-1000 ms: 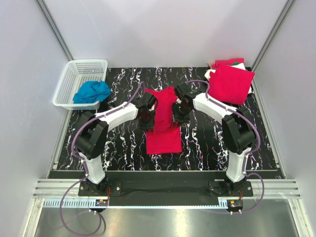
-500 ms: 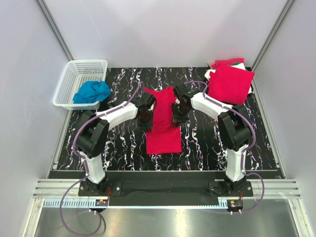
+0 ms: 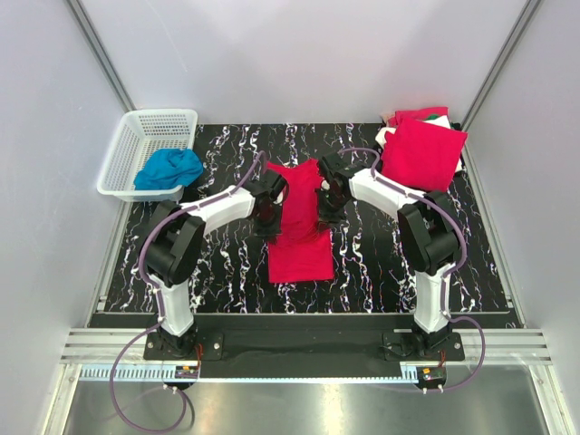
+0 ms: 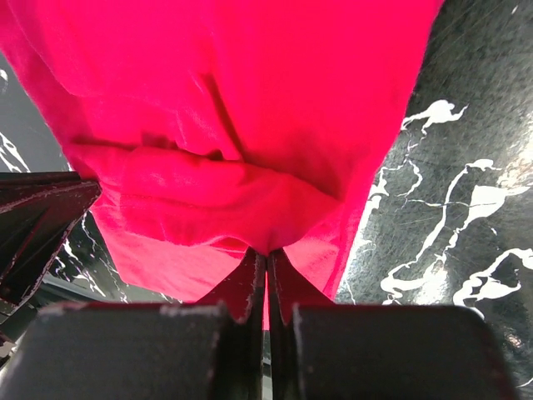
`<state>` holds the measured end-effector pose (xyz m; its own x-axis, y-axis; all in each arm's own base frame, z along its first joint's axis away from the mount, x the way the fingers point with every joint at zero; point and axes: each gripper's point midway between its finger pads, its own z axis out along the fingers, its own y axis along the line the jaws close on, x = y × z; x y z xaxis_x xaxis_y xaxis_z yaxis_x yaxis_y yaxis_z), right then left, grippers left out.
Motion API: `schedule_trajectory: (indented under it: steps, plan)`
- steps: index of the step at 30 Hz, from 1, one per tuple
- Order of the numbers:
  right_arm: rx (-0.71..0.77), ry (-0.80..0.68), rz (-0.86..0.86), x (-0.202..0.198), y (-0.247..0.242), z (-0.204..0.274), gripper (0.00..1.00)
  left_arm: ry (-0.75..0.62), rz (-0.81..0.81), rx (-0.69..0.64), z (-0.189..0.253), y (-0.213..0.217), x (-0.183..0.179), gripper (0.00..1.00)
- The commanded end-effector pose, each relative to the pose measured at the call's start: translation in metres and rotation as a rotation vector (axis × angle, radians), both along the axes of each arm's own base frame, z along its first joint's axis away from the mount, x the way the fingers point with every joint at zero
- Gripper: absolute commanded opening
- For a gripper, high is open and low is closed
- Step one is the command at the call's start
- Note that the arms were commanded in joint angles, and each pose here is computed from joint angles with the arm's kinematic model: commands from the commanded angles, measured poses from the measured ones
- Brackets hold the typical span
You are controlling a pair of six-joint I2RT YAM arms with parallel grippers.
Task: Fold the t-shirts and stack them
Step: Fold the tshirt
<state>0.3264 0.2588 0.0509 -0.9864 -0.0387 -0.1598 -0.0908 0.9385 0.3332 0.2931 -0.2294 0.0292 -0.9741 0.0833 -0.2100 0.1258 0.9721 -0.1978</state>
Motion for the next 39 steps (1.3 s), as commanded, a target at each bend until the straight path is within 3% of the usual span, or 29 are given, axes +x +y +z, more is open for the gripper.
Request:
schedule_trajectory:
  steps: [1, 39]
  plan:
    - [0.045, -0.069, -0.006, 0.023, 0.006, 0.02, 0.0, -0.053, 0.001, -0.044, 0.014, -0.008, 0.02, 0.0]
    - [0.051, -0.047, -0.055, 0.066, -0.006, 0.011, 0.0, -0.077, 0.205, -0.034, 0.03, 0.018, 0.071, 0.0]
